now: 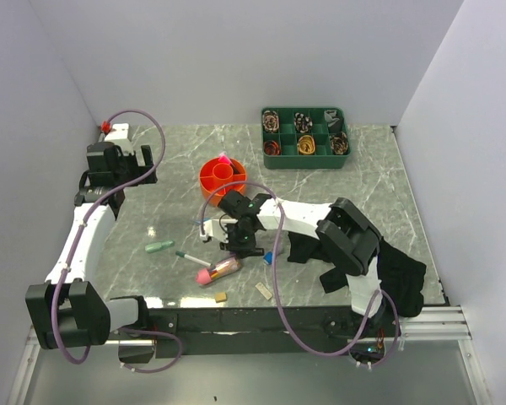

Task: Sort the stationery into containers
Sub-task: Pick up the pen from the center of the board, then place the pen in the storage box, then pick up the pen from the center of the board.

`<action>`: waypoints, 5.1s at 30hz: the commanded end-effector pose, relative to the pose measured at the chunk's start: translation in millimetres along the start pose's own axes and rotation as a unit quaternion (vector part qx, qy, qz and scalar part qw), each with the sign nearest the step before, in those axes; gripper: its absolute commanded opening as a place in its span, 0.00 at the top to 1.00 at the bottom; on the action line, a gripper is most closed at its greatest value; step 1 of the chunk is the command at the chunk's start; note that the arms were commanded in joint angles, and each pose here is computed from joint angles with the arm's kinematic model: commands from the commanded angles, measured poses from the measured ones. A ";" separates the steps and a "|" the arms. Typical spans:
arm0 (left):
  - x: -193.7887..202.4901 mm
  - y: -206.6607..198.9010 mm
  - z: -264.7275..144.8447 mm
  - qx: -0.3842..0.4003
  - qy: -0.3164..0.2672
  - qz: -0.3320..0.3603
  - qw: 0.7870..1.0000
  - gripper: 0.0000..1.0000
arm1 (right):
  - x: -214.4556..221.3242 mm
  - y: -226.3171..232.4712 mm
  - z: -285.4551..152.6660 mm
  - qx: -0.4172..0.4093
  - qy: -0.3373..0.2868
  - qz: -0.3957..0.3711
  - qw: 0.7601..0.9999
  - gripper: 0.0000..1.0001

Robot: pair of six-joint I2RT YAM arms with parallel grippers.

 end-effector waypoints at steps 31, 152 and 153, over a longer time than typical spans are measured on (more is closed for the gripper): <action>-11.1 0.3 56.4 0.021 0.106 0.016 0.994 0.01 | -8.7 -187.5 -185.8 0.356 -0.522 0.095 0.769 1.00; 34.3 98.0 -42.8 0.192 0.107 -0.079 0.972 0.08 | -115.3 -107.4 41.8 0.118 -0.058 0.114 0.985 0.38; 34.2 97.9 -41.8 0.193 0.105 -0.080 0.972 0.08 | -113.6 -108.9 43.2 0.117 -0.056 0.115 0.985 0.38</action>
Point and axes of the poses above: each gripper's point midway between its finger pads, its own z axis out along the fingers, its own y axis along the line the jaws close on, x = y × z, the point moved 9 cm from there along -z, back along the fingers, and after that the axes turned 5 degrees about -z, right-handed, at the moved point
